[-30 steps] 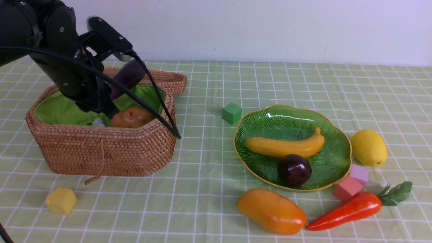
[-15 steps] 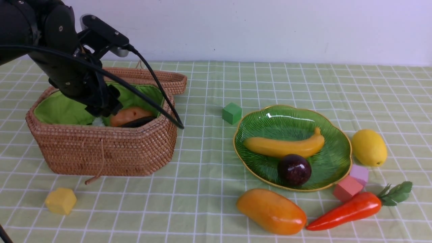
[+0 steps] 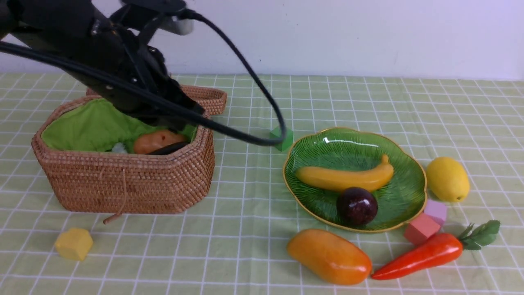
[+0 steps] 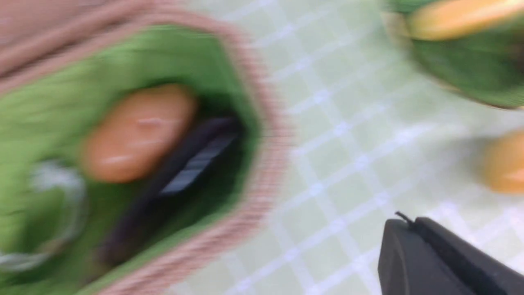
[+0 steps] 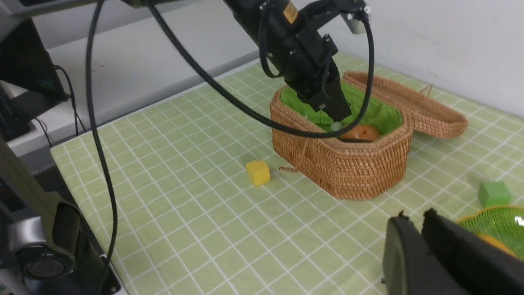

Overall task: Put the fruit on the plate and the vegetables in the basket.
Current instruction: Use the right arm to grab a mango and put it into the right plate

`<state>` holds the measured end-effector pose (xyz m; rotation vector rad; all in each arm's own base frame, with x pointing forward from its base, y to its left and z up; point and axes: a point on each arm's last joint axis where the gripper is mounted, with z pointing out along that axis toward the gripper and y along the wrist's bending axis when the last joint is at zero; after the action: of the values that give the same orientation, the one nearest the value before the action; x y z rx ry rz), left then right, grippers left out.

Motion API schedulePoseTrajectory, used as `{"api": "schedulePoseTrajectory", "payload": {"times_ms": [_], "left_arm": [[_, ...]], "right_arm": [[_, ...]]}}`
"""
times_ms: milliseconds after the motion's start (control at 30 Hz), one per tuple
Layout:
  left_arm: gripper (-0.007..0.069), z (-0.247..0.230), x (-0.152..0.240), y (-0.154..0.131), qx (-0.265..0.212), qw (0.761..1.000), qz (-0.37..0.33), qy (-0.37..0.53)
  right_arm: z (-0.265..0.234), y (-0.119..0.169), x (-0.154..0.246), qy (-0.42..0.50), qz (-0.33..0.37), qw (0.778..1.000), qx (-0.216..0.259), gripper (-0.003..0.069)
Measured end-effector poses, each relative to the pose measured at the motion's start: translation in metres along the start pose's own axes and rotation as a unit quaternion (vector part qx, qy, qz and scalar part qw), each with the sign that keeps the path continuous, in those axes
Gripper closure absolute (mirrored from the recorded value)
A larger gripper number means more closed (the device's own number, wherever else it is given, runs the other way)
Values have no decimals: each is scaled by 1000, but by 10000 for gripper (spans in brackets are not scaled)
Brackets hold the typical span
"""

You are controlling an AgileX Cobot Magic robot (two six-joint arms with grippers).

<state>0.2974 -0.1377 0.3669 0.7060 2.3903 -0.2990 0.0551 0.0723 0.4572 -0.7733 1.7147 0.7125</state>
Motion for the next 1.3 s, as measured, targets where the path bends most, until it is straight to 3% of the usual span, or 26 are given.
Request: {"api": "schedulePoseTrajectory", "payload": {"times_ms": [200,367,600,933,1033,1200,1300], "left_arm": [[638,-25,3,-58,58,996,66,-21],[638,-61,28,-82,87,991,74,-67],[638,-104,85,-85,114,983,56,-134],[638,-165,176,-77,130,960,36,-247],[638,-176,194,-76,138,951,31,-273],[638,-190,206,-75,142,940,32,-310],[638,-191,208,-75,144,939,31,-311]], "right_arm": [[-1,-8,14,80,40,995,46,583],[12,-22,26,166,69,980,86,582],[63,-48,38,279,92,953,81,582],[182,-82,86,415,70,907,18,559],[214,-91,107,442,55,895,15,508],[245,-102,132,457,50,888,22,337],[262,-111,147,459,42,887,34,153]]}}
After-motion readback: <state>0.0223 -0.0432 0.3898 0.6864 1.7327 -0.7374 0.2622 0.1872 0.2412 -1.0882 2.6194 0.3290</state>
